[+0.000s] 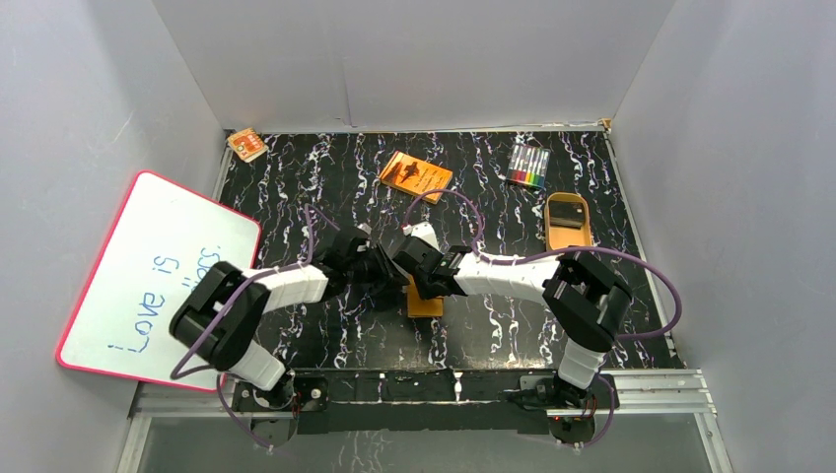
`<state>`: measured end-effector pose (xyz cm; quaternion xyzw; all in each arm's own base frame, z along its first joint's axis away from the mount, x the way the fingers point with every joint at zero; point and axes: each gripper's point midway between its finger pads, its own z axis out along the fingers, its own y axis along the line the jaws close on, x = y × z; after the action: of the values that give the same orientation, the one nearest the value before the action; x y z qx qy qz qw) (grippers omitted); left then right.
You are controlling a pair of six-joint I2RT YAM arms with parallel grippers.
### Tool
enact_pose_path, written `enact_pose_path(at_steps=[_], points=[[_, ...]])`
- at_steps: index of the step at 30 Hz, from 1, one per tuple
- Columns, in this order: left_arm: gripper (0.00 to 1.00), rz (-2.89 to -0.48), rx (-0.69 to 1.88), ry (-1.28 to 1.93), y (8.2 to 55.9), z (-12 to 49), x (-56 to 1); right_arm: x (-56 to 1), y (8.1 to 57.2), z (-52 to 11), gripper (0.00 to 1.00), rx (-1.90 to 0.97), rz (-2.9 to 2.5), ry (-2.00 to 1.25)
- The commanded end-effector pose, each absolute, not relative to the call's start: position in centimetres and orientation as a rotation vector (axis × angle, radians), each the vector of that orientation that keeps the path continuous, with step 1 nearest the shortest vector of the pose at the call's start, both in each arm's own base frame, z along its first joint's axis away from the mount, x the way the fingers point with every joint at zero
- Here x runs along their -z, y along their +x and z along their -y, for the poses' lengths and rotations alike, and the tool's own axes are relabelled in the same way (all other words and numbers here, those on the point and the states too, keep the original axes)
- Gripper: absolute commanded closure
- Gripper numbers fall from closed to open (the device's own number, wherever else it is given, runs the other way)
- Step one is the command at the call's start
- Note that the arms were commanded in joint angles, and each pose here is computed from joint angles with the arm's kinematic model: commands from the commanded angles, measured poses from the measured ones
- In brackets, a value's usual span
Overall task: Put the credit cards into the card holder
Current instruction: Open the card holder at the center of the board.
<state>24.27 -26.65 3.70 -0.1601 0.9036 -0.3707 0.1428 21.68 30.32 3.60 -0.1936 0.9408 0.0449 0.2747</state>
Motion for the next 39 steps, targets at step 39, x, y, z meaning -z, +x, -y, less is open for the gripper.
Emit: enact_pose_path(at_steps=[39], points=[[1.0, -2.743, 0.784, -0.574, 22.4, 23.3, 3.2, -7.6, 20.6, -31.6, 1.0, -0.35, -2.504, -0.411]])
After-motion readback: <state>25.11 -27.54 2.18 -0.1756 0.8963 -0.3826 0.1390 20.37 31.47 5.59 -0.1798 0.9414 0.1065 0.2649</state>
